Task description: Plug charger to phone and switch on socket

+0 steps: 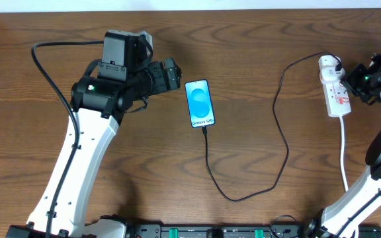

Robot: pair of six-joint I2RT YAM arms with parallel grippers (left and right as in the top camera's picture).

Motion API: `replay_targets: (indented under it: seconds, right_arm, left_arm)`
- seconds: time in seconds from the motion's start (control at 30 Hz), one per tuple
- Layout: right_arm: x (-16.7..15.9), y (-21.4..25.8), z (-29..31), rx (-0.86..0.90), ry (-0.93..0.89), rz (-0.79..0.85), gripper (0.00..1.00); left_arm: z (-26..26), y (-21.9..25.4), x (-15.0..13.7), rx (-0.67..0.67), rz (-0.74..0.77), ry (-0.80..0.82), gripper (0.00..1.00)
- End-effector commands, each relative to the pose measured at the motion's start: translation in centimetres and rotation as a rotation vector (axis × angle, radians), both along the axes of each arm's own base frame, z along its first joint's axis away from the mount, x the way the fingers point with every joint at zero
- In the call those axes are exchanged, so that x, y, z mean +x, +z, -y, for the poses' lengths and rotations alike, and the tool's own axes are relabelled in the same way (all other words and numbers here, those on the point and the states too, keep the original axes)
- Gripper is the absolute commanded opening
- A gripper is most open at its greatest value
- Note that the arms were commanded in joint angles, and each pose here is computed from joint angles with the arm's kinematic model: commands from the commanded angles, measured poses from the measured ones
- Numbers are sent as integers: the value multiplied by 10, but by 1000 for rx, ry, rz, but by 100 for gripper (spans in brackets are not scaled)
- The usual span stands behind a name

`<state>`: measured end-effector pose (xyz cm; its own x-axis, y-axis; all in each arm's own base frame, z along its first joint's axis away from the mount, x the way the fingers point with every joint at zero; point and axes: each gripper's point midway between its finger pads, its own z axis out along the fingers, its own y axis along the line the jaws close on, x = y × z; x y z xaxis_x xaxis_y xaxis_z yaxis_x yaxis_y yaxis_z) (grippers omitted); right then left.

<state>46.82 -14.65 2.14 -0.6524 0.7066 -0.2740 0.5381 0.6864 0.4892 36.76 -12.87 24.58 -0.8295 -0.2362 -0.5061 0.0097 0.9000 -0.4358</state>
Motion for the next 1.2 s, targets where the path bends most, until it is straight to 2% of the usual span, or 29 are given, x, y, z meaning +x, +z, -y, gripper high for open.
replay_targets:
  seconds: [0.0,0.4,0.53,0.73,0.93,1.17]
  right_arm:
    - [-36,-21,-157,514,306,-101,1]
    - [-44,-44,-136,397,159,-236,1]
    - [-37,-48,-121,341,104,-227,1]
    - [-18,-41,-82,303,15,-126,1]
    - [-4,-2,-31,221,-14,40,1]
    - [-18,93,34,89,-84,230,1]
  left_arm:
    - [-2,2,0,21,12,-6,93]
    - [-3,2,0,21,12,-6,93]
    - [-3,2,0,21,12,-5,93]
    - [-3,2,0,21,12,-6,93]
    - [-3,2,0,22,12,-5,93]
    - [-3,2,0,21,12,-5,93]
